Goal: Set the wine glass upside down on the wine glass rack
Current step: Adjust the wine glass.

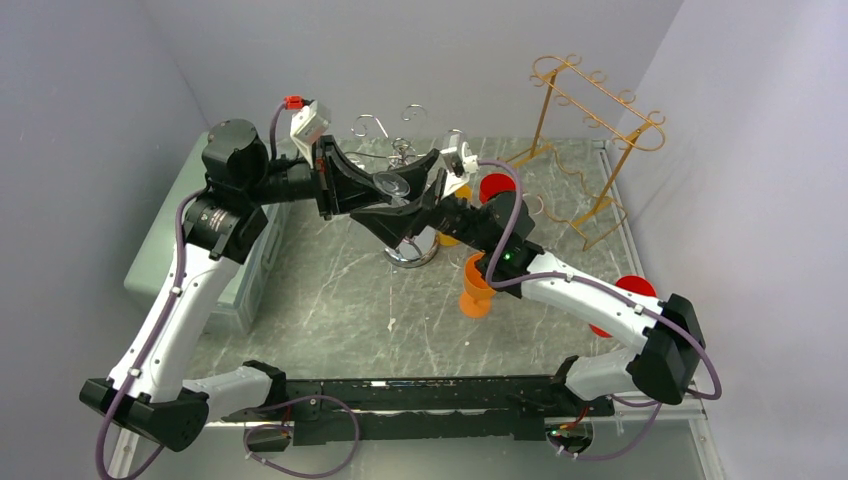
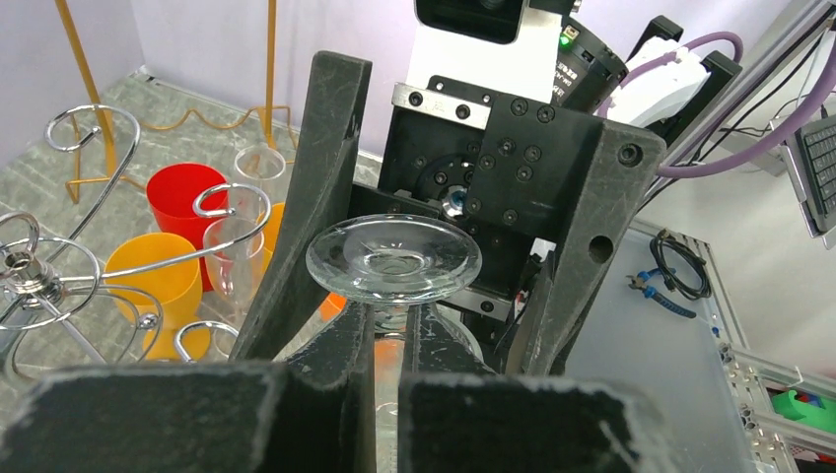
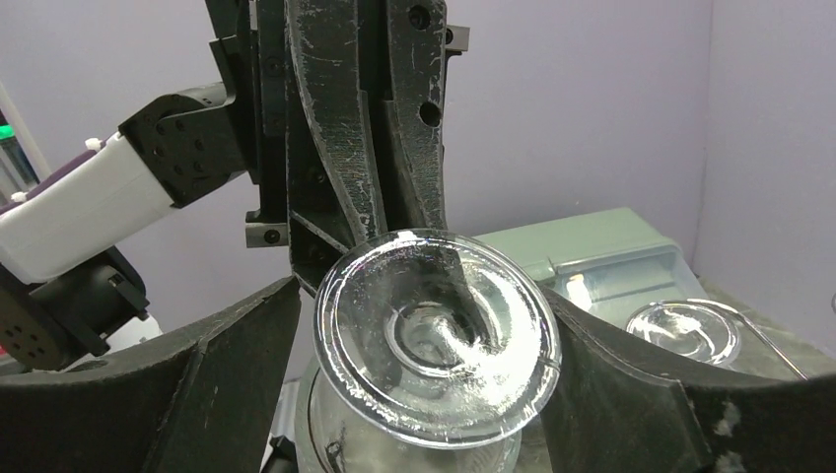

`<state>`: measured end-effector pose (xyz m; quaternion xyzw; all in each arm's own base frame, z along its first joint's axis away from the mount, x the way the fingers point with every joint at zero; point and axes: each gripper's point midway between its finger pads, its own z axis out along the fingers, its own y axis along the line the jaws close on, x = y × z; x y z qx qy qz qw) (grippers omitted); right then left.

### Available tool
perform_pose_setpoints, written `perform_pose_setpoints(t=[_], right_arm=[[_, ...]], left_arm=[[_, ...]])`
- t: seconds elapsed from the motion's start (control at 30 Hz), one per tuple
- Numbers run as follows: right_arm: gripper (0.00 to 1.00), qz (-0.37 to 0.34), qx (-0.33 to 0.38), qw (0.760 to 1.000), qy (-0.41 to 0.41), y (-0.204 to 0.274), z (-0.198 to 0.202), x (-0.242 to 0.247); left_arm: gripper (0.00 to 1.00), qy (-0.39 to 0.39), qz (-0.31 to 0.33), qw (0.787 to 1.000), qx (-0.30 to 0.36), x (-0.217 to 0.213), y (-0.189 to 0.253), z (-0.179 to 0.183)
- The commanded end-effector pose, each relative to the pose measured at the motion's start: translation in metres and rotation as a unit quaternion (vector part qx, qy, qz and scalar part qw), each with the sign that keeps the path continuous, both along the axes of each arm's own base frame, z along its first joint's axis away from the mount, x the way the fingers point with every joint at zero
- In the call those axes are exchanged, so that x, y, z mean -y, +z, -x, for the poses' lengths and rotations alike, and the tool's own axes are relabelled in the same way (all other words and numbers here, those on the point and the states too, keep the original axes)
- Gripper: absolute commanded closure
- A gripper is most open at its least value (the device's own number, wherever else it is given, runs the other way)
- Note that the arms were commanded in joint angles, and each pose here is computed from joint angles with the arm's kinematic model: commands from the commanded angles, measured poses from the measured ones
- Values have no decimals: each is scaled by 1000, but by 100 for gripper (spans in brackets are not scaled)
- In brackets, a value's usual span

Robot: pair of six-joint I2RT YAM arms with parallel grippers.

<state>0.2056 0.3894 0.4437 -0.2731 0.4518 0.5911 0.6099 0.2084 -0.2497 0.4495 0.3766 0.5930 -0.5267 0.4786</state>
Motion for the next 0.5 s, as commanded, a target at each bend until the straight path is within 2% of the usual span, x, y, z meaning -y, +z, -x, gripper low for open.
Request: perform_pose_setpoints(t=[0.0, 0.17, 0.2, 0.23, 0.47], right_arm=[[16, -29, 32, 999, 25, 30, 14, 9], [13, 1, 15, 1000, 22, 7, 14, 17], [9, 7, 12, 999, 29, 1, 15, 18], [1, 12, 13, 999, 40, -1, 19, 18], [1, 25, 11, 998, 50, -10, 21, 16]], left_arm=[[100, -12, 16, 999, 31, -3, 23, 13], [100, -20, 18, 999, 39, -3, 30, 17], [100, -22, 20, 999, 41, -3, 33, 18], [100, -24, 22, 999, 43, -3, 35, 19], [100, -31, 32, 998, 53, -2, 51, 20]])
